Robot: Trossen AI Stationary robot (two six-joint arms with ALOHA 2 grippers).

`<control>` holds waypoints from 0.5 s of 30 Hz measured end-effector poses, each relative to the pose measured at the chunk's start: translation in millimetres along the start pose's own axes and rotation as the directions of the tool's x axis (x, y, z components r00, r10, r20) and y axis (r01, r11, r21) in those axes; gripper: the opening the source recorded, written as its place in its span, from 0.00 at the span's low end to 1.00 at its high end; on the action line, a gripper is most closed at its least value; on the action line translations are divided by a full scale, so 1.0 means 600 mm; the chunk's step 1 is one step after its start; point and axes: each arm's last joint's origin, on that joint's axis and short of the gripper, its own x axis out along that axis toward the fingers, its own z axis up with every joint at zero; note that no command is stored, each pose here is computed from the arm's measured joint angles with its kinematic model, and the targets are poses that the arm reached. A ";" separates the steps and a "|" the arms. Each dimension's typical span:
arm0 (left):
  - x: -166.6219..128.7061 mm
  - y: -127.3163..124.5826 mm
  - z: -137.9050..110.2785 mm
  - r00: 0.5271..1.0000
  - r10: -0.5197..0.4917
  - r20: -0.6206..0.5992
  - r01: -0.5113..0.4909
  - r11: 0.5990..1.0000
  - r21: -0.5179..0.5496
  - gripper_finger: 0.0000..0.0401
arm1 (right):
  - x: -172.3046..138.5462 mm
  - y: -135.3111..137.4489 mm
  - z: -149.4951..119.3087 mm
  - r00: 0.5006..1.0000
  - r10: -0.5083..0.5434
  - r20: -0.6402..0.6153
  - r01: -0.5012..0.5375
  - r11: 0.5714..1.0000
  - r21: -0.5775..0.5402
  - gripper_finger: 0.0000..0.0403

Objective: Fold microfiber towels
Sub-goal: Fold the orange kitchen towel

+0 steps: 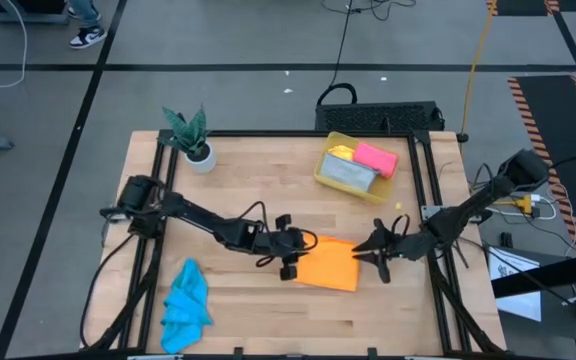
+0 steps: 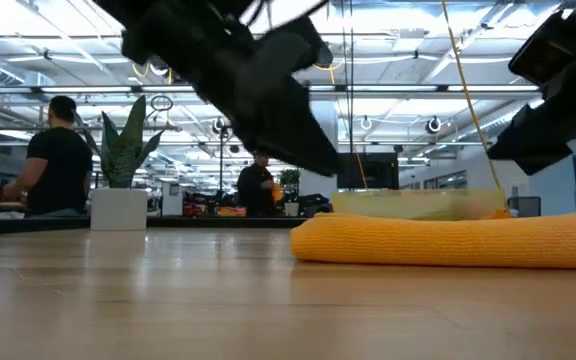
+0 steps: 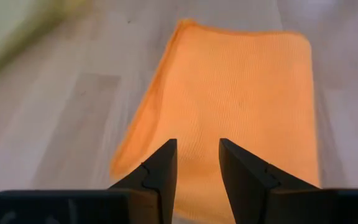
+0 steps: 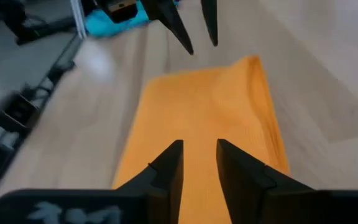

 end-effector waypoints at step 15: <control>0.050 0.021 -0.065 0.974 0.081 -0.210 -0.110 0.985 -0.130 0.30 | 0.056 -0.040 -0.060 0.958 -0.168 -0.234 0.184 0.982 0.046 0.04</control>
